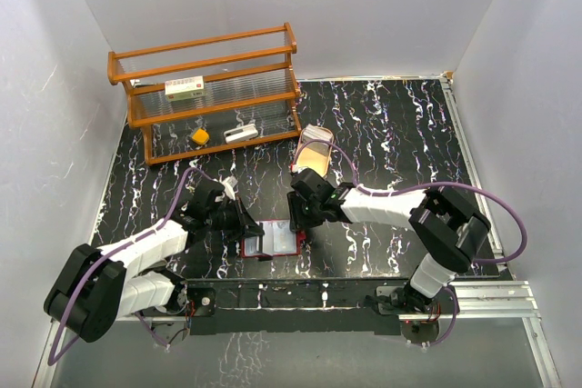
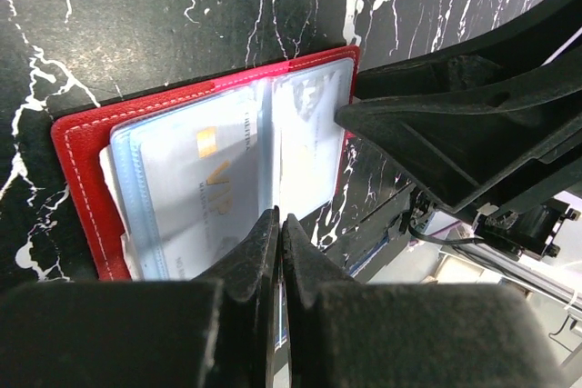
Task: Put the credit cards into the card holder
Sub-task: Insert the credit card into the card holder.
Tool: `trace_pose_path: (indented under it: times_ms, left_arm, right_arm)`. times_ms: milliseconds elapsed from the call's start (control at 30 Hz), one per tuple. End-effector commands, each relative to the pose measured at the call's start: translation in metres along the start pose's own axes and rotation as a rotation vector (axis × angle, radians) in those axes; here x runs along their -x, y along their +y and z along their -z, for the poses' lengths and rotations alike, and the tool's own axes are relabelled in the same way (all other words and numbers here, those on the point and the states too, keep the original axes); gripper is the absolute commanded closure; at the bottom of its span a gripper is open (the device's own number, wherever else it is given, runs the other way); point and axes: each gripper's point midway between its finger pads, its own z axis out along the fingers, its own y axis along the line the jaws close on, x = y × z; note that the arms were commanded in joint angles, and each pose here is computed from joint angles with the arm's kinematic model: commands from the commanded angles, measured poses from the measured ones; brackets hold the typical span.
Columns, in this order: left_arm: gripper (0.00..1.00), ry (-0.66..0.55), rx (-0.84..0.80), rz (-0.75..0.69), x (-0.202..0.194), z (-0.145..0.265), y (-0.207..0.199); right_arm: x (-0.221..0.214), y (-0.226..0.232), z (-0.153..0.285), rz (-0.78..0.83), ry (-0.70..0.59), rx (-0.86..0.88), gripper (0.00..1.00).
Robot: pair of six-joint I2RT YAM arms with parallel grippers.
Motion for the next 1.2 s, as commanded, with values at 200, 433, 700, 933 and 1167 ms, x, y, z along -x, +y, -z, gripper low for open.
trace_pose_path:
  times_ms: [200,433,700,933,1167]
  left_arm:
    - [1.00,0.005,0.008,0.010,0.002,-0.001,0.002]
    - [1.00,0.002,-0.019,0.011,0.002,-0.006,0.002]
    - [1.00,0.002,0.052,-0.010,0.003,-0.009,0.018]
    - [1.00,-0.012,0.117,-0.022,0.004,-0.013,0.034]
    - [1.00,-0.019,0.173,-0.025,0.008,-0.017,0.045]
  right_arm:
    - [0.007,-0.002,-0.002,0.032,-0.021,-0.045,0.77]
    - [0.002,-0.004,-0.004,0.039,-0.013,-0.044,0.77]
    - [-0.001,-0.010,-0.004,0.049,-0.014,-0.063,0.78]
    - [-0.003,-0.010,-0.006,0.048,-0.010,-0.056,0.78]
    - [-0.003,-0.010,-0.006,0.046,-0.012,-0.054,0.78]
